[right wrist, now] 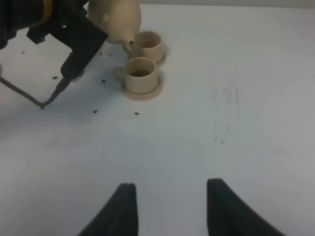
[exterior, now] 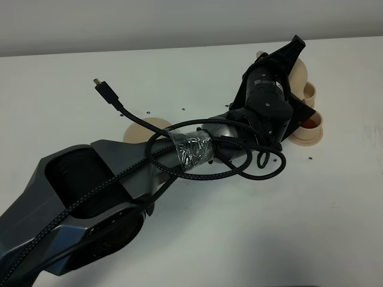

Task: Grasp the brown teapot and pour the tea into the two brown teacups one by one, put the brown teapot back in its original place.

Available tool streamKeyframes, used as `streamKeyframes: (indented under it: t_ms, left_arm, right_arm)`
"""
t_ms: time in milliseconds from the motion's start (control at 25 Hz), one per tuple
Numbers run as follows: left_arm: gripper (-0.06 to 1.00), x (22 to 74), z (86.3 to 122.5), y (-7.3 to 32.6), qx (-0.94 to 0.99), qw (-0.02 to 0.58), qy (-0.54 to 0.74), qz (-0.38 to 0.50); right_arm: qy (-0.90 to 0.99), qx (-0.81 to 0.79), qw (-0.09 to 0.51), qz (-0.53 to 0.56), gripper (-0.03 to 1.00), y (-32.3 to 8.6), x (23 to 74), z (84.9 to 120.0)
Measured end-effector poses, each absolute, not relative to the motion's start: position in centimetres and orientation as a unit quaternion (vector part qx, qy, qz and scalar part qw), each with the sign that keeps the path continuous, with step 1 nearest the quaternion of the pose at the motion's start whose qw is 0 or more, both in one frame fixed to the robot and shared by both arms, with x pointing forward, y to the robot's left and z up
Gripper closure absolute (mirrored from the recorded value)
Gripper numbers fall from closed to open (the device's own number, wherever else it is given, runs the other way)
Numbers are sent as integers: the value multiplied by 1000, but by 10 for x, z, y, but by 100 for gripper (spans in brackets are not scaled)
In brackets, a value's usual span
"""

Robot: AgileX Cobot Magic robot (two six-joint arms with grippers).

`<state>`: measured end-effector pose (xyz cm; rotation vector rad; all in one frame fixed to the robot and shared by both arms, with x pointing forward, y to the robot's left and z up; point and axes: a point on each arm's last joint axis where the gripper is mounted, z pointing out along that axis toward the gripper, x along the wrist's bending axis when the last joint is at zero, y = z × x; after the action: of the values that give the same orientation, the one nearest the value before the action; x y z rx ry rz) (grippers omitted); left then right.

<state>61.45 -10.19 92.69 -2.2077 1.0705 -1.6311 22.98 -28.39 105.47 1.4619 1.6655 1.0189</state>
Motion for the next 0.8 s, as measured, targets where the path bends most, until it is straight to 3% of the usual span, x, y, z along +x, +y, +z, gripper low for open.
streamKeyframes:
  t_ms: [800]
  left_arm:
    - [81,613,926,-106,-740,80,377,-552]
  right_arm:
    - [641,563,344,392,64,-284,230,1055]
